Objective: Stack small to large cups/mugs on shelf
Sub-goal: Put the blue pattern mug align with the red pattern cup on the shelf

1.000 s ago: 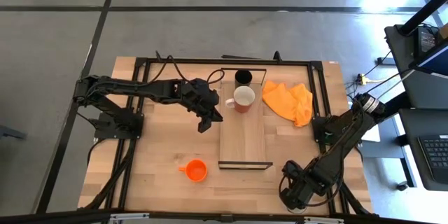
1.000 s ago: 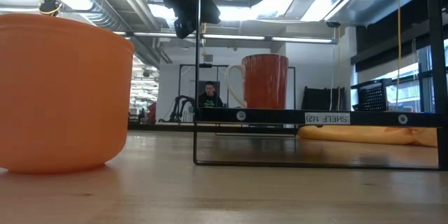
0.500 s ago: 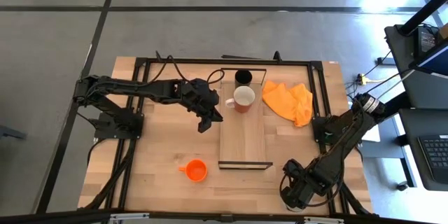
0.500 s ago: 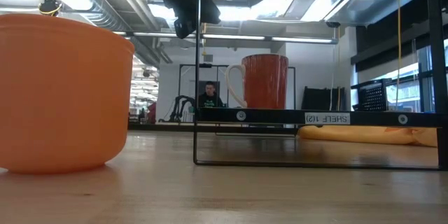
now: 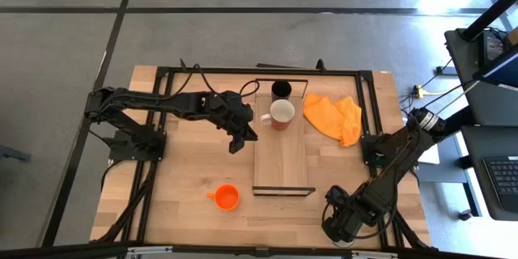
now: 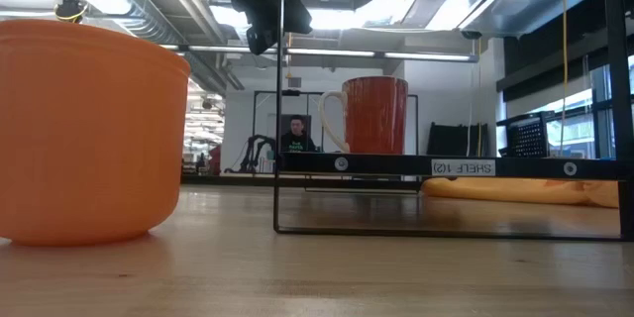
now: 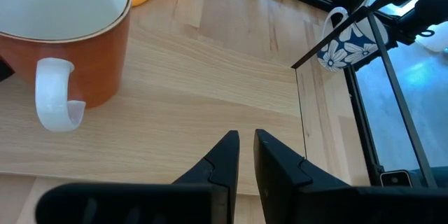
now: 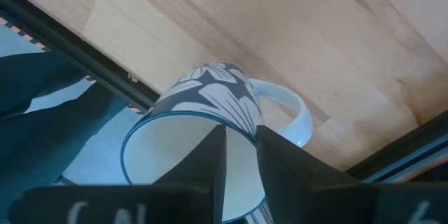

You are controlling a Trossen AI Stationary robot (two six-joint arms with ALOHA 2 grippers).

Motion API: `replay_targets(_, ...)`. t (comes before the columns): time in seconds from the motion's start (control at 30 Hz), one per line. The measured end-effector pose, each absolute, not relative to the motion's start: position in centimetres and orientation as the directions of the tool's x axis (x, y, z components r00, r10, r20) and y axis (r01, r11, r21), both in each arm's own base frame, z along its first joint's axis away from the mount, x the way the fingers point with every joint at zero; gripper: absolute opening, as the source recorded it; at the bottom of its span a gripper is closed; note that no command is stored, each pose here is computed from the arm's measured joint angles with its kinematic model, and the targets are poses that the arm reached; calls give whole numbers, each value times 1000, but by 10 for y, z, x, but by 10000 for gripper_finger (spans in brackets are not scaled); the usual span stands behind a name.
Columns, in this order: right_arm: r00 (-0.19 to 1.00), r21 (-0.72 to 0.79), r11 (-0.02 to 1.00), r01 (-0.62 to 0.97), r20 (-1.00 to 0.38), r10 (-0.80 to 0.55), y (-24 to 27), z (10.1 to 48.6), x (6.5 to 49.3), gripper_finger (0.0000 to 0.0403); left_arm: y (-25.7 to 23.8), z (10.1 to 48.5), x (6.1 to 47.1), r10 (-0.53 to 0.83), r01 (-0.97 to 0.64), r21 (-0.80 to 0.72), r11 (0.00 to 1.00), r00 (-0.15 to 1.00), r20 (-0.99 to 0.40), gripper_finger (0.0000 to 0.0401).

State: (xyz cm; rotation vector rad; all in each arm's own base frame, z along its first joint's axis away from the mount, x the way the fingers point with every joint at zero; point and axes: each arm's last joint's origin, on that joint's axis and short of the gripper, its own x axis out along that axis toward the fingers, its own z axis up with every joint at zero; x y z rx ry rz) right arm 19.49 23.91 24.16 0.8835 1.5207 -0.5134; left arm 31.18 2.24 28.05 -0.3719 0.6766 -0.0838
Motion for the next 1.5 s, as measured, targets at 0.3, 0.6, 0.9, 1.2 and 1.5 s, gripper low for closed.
replay_targets(0.3, 77, 167, 566, 808, -981, 180, 237, 242, 195, 80, 22, 280, 312, -195, -44, -363, 931, 779, -596, 39)
replay_targets(0.6, 135, 177, 507, 844, -984, 119, 226, 258, 190, 80, 22, 280, 312, -195, -44, -363, 931, 779, -596, 39)
replay_targets(0.9, 1, 14, 426, 904, -1000, 31, 217, 310, 167, 80, 23, 280, 312, -194, -42, -358, 933, 779, -596, 39)
replay_targets(1.2, 6, 96, 359, 928, -970, 244, 258, 283, 158, 81, 23, 281, 312, -185, -47, -351, 935, 780, -597, 39)
replay_targets(1.5, -26, 37, 345, 938, -984, 175, 270, 258, 167, 81, 23, 281, 312, -185, -36, -337, 941, 781, -597, 39)
